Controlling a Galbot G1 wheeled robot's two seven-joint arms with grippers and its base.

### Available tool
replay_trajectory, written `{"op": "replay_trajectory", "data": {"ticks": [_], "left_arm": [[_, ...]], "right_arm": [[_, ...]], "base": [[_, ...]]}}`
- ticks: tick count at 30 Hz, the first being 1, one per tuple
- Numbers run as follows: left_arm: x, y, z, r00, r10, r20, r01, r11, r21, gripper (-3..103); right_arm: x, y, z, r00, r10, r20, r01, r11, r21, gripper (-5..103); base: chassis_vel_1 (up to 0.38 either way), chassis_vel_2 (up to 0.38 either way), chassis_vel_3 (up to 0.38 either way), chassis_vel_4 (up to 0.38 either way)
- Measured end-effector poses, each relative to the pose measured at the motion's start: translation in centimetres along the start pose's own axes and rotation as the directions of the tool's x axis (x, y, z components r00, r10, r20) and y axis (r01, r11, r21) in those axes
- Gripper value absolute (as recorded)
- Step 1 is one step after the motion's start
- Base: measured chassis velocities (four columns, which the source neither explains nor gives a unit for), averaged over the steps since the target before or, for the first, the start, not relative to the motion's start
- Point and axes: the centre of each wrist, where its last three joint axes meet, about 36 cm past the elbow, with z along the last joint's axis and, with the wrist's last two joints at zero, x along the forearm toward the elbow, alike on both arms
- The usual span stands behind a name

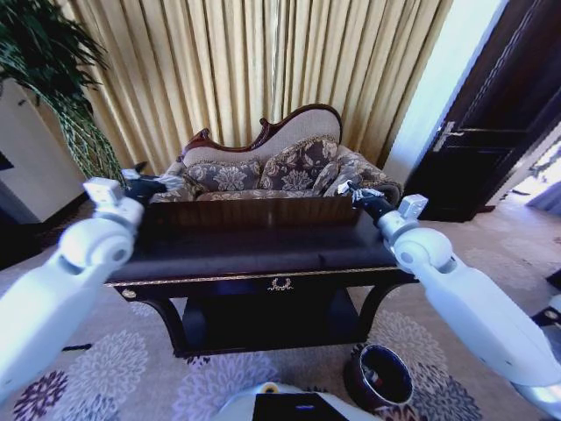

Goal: Move to the front of the table and place the trash on the table into the trash bin.

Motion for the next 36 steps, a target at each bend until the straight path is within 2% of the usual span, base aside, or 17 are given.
{"op": "replay_trajectory", "data": {"ticks": [2, 4, 14, 22, 36], "left_arm": [[0.3, 0.5, 0.0, 1.000, -0.019, -0.006, 0.019, 1.000, 0.008, 100], [1.3, 1.9, 0.2, 0.998, -0.064, -0.030, 0.064, 0.998, 0.020, 100], [4.6, 4.9, 0.7, 0.990, -0.122, -0.068, 0.123, 0.992, 0.014, 100], [4.8, 5.3, 1.1, 0.990, -0.130, -0.048, 0.132, 0.991, 0.022, 100], [4.5, 5.4, 1.7, 0.992, -0.113, -0.050, 0.115, 0.993, 0.030, 100]], "right_arm": [[0.2, -0.1, 0.0, 1.000, 0.003, 0.000, -0.003, 1.000, 0.002, 0], [0.7, -0.4, -0.1, 1.000, 0.010, 0.000, -0.010, 1.000, 0.006, 0], [1.8, -0.8, -0.1, 1.000, 0.025, -0.004, -0.025, 1.000, 0.006, 0], [2.5, -1.0, 0.1, 0.999, 0.034, -0.011, -0.034, 0.999, 0.005, 0], [3.1, -1.0, -0.1, 0.999, 0.036, -0.009, -0.036, 0.999, 0.011, 0]], "base": [[0.000, 0.000, 0.000, 0.000], [0.000, 0.000, 0.000, 0.000], [0.000, 0.000, 0.000, 0.000], [0.000, 0.000, 0.000, 0.000], [0.035, -0.033, -0.034, 0.040]]}}
